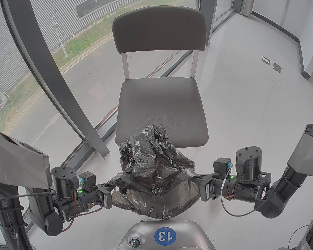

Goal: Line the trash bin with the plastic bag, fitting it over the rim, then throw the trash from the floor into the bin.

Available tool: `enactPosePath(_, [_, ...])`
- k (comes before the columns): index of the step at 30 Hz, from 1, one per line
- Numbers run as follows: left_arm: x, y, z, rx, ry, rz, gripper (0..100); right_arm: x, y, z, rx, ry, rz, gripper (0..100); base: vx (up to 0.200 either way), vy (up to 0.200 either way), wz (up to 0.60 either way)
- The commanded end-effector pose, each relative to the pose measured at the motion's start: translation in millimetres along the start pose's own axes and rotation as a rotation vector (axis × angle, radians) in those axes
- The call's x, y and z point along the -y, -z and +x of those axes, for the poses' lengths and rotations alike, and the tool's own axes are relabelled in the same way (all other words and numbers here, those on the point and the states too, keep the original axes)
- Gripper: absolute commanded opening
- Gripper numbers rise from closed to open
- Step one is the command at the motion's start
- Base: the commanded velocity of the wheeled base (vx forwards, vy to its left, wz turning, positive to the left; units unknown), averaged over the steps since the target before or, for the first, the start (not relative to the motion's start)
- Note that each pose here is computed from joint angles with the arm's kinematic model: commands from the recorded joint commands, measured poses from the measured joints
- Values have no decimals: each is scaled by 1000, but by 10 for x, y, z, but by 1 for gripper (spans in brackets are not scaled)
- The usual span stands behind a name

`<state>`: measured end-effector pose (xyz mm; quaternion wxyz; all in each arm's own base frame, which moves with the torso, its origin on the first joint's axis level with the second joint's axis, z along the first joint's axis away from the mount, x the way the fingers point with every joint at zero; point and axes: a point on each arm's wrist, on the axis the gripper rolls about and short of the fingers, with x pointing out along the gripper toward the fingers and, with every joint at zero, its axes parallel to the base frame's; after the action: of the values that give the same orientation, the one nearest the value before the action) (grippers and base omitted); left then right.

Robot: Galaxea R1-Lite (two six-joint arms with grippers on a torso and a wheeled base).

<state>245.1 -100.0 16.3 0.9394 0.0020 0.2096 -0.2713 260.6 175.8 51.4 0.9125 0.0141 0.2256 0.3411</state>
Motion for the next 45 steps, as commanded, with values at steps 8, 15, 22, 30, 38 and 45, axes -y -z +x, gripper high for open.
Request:
enactPosePath(8, [234,-88,-449,26,78,32,0,-352,331,-172,-118,-77,6,0,0,0,0])
enactPosePath(15, [298,-128,-625,50,96,43,0,-527,445,-174,-143,-73,7,0,0,0,0])
enactPosePath(22, [351,-98,-599,32,119,52,0,-524,588,-151,-202,-67,17,0,0,0,0])
enactPosePath(30, [338,38,-544,-65,117,98,0,-617,812,-70,-275,-90,15,0,0,0,0])
enactPosePath(38, [299,186,-308,-118,117,125,0,-511,1011,71,-286,-67,28,0,0,0,0])
enactPosePath(45, [276,338,-14,-162,122,146,0,-314,1232,203,-258,-30,76,0,0,0,0])
